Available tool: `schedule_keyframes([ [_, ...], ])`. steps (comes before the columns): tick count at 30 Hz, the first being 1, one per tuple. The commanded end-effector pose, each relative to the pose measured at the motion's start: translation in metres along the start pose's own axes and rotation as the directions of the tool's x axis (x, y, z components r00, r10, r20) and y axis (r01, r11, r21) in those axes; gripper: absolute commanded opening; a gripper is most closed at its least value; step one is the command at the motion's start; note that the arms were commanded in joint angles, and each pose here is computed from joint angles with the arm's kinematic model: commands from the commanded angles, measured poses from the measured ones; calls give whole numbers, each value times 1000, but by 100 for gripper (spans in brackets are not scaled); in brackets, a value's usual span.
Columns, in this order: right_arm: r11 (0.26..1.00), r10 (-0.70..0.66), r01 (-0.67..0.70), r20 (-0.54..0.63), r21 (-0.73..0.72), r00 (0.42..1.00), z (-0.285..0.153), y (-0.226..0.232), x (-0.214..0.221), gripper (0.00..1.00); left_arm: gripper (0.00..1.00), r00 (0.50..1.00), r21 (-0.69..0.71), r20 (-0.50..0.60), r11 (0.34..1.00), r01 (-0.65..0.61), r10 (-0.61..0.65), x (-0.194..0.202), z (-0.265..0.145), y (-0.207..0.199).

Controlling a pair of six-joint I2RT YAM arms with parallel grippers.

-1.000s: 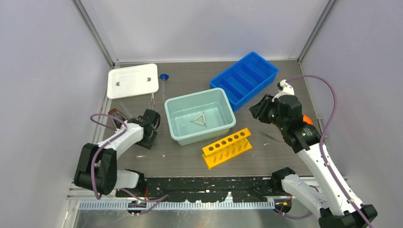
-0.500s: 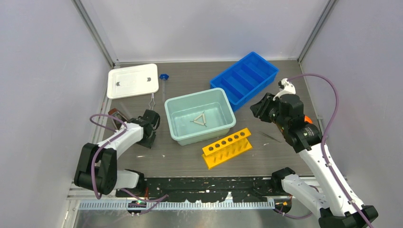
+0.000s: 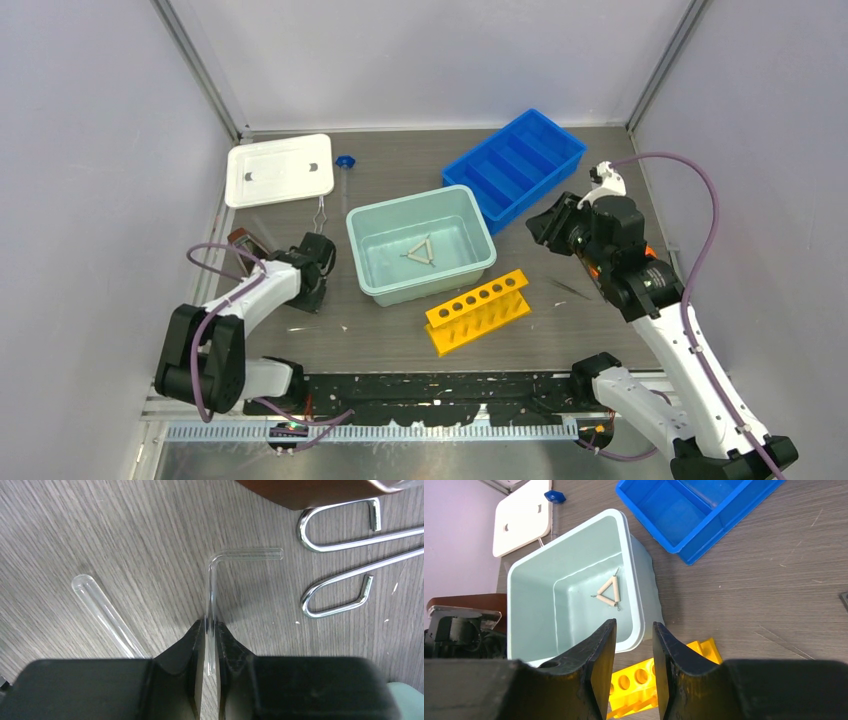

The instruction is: Organize the chemistry lab equipment

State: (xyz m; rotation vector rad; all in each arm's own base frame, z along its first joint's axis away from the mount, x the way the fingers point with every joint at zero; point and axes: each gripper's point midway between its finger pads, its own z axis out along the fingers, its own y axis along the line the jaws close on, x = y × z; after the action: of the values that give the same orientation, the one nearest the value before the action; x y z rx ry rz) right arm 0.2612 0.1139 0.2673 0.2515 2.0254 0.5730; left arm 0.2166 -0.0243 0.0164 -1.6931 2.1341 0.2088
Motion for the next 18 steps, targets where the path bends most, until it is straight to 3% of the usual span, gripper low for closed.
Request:
schedule_keyframes([
  [1,997,15,-11,61,-81,998,-16,23,-23,39,13,1000,-81,-12,997,-4,3,3,3,31],
  [11,992,44,-36,66,-119,997,-18,32,-27,39,4,1000,-8,8,1000,20,-20,-13,-23,32],
  [18,991,65,-59,48,-117,997,-13,37,-31,39,3,998,162,15,986,50,-54,-31,-59,18],
])
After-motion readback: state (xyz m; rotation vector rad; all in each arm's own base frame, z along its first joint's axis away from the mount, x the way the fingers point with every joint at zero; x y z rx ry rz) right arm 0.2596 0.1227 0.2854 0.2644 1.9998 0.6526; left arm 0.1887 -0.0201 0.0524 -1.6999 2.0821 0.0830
